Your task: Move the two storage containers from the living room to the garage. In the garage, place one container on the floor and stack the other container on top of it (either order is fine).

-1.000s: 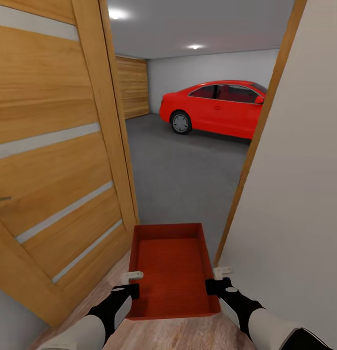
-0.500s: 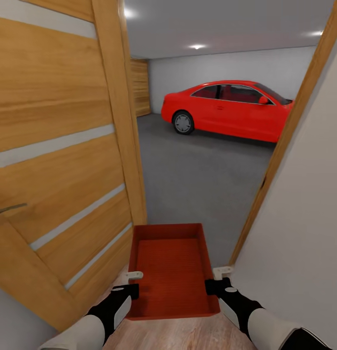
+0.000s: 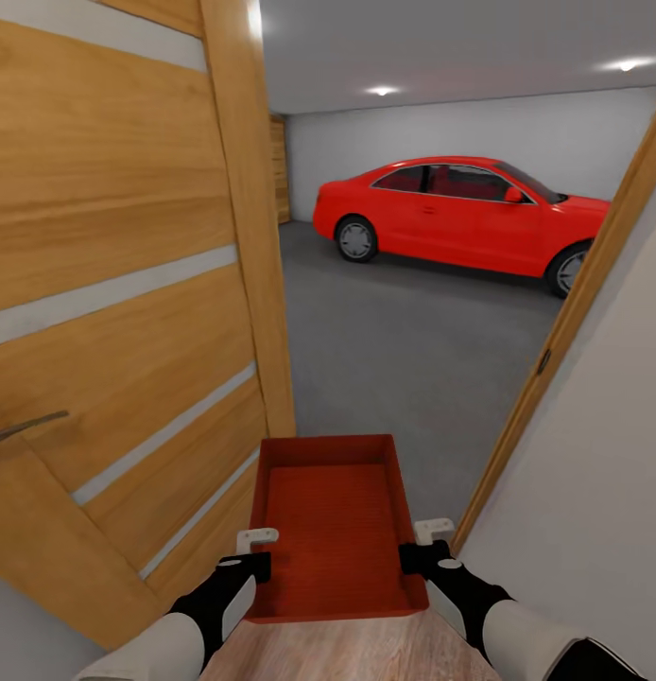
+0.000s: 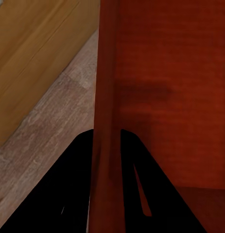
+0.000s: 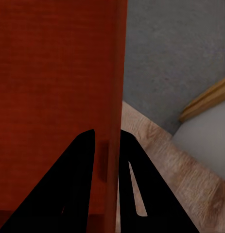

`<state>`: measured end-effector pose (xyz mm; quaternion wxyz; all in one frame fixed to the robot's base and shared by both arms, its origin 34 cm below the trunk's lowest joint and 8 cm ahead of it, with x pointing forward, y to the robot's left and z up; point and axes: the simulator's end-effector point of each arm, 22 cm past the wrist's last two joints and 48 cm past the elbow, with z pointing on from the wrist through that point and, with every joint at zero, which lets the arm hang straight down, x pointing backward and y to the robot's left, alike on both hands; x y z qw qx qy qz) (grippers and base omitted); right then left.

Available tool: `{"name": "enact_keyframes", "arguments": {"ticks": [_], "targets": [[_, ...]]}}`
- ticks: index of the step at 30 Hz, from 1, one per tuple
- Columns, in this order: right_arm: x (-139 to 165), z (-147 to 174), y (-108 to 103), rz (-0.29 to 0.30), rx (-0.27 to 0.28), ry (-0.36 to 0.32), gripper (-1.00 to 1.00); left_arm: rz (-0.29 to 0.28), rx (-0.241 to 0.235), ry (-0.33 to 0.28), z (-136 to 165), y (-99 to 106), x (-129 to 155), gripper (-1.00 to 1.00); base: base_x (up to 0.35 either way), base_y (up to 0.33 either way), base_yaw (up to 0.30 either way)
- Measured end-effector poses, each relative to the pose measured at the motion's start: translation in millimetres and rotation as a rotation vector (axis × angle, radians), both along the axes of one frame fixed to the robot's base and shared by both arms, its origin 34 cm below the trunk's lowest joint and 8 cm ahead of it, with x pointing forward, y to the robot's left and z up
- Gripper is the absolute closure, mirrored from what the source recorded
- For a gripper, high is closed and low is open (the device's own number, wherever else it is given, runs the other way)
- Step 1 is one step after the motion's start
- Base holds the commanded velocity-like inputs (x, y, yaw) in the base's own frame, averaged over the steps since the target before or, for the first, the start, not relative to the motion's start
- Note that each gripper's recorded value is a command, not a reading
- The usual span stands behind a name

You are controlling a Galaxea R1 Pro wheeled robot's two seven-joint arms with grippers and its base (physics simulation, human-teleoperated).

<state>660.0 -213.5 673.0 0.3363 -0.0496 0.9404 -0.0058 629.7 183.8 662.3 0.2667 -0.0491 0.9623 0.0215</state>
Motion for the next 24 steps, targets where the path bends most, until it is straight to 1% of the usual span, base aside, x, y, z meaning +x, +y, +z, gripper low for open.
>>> {"name": "enact_keyframes", "arguments": {"ticks": [19,21,24], "targets": [[0.3,0.2,-0.1,0.000,0.000,-0.001,1.00,0.000,0.000,-0.001,0.1,-0.1,0.2,1.00,0.002,0.003,-0.235],[0.3,0.2,-0.2,0.000,0.000,-0.001,1.00,0.000,0.000,-0.001,0.1,-0.2,0.2,1.00,0.000,0.000,-0.178],[0.0,0.0,-0.3,0.000,0.001,0.000,1.00,0.000,0.000,0.000,0.1,-0.3,-0.1,1.00,0.036,0.063,-0.055]]}}
